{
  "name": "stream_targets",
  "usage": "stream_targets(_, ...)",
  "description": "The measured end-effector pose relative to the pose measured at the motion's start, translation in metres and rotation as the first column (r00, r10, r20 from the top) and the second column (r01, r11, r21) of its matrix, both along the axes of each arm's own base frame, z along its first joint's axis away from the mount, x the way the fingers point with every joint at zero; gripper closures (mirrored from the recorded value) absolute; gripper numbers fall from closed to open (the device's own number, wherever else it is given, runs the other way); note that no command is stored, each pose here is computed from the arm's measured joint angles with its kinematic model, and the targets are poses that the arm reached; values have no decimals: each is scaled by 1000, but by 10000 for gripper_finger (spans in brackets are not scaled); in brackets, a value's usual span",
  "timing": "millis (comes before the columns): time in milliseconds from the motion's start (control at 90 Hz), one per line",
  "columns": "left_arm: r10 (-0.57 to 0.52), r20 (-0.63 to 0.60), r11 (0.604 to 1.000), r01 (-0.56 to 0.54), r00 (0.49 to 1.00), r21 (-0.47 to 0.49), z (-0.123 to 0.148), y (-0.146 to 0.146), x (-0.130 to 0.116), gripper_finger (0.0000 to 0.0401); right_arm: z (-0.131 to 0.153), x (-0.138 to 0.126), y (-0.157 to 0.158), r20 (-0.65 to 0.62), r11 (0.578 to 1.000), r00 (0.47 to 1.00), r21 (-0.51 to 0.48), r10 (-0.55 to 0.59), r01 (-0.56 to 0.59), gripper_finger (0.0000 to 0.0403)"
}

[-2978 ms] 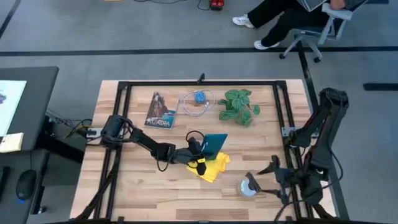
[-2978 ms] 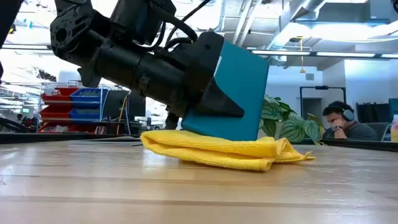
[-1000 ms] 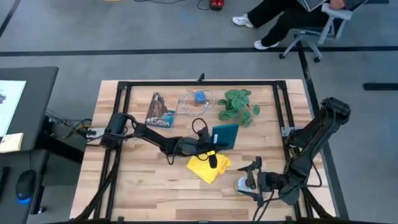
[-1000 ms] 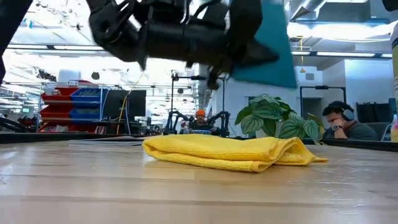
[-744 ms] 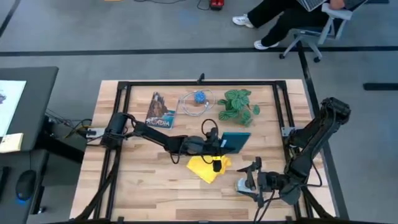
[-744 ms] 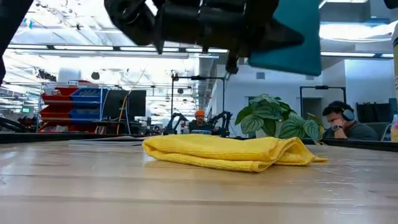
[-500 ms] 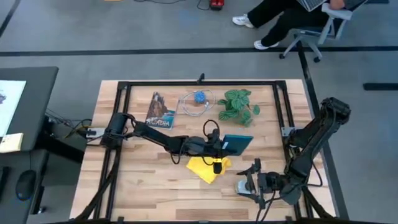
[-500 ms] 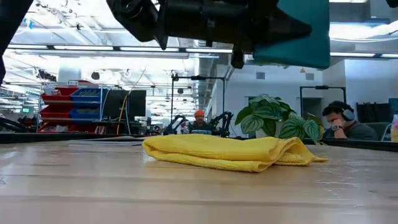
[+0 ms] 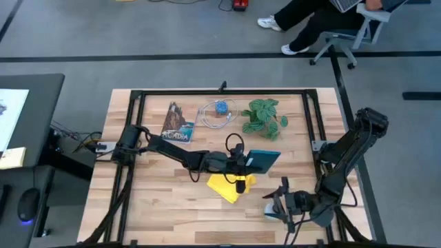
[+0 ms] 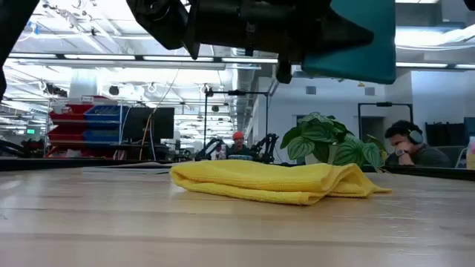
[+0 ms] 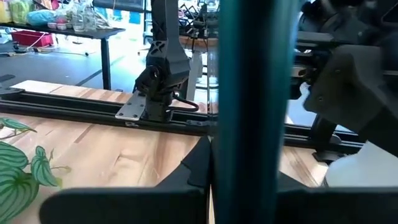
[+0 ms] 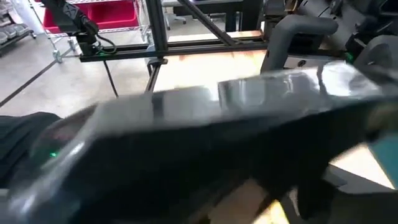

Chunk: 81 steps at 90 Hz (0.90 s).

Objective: Clean tablet
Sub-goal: Spray the back of the tablet using the cleaning bottle

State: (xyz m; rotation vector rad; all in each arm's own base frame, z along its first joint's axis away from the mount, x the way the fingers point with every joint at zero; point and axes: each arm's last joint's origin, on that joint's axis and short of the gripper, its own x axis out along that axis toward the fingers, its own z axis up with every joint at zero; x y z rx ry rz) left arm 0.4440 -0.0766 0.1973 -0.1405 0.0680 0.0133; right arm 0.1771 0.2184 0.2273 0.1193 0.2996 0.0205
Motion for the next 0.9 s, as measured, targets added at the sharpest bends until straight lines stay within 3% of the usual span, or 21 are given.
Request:
stream_targets(89, 0, -2, 1000, 0, 1000, 0, 0, 0, 0, 390, -1, 0, -1, -8, 1000, 1000, -3, -6, 6, 219)
stream_targets(189, 0, -2, 1000, 0, 1000, 0, 0, 0, 0, 390, -3, -1, -2, -12, 1000, 1000, -3, -25, 25, 230)
stream_targets(544, -8, -17, 1000, 8, 1000, 21, -1, -3, -1, 390, -5, -6, 0, -32, 999, 999, -44, -6, 4, 177)
stream_targets(733, -17, -57, 999, 19, 998, 29, 8, -8, -7, 390, -4, -25, 9, 48, 991, 995, -105, -82, 86, 175)
stream_targets(900, -15, -113, 999, 20, 993, 44, 20, -16, -16, 390, -4, -42, 17, 75, 988, 995, -134, -62, 72, 177)
